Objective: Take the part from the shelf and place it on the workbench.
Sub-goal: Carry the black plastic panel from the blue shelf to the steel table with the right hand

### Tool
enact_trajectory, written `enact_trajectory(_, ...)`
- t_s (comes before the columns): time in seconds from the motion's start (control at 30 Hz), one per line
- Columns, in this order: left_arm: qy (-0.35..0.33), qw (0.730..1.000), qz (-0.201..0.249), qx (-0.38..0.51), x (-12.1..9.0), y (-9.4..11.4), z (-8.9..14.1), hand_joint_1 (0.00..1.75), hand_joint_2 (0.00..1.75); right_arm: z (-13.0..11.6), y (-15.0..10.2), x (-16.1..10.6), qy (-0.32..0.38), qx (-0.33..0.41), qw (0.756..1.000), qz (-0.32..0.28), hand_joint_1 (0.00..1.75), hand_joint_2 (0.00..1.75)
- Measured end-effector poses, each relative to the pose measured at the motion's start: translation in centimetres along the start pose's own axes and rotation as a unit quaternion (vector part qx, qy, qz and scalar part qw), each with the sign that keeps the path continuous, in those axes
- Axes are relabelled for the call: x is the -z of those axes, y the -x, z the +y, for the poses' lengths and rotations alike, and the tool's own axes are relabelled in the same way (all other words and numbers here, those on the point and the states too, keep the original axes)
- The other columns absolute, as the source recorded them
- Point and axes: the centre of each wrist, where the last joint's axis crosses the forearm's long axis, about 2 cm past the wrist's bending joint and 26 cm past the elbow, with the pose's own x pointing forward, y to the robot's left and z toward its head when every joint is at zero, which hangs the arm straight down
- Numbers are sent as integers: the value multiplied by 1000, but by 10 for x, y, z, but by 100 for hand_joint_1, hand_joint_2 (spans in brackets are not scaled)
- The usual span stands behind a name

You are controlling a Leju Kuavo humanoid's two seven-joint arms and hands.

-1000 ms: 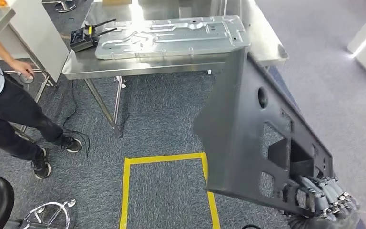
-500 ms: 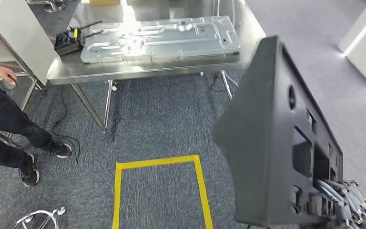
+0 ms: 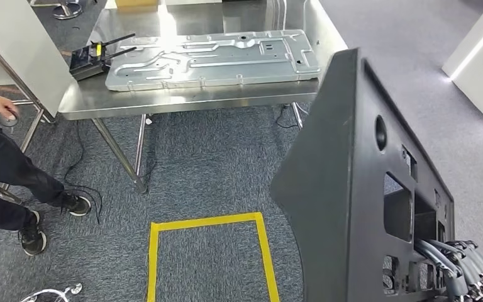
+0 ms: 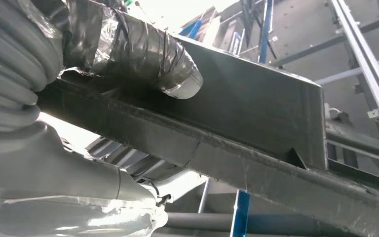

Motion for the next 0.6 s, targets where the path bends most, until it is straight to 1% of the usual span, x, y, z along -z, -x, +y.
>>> enact_trajectory(0.37, -25, 998, 58, 16, 0, -3, 2, 0, 175, -1, 2, 2, 7, 0, 1000, -1, 175, 175)
enact_trajectory(0.43, -24, 998, 54, 19, 1, -3, 2, 0, 175, -1, 3, 3, 7, -1, 1000, -2, 175, 175)
enact_trajectory(0.6, 5, 1000, 21, 9, 1, -2, 3, 0, 175, -1, 3, 3, 2, -10, 1000, -10, 175, 175)
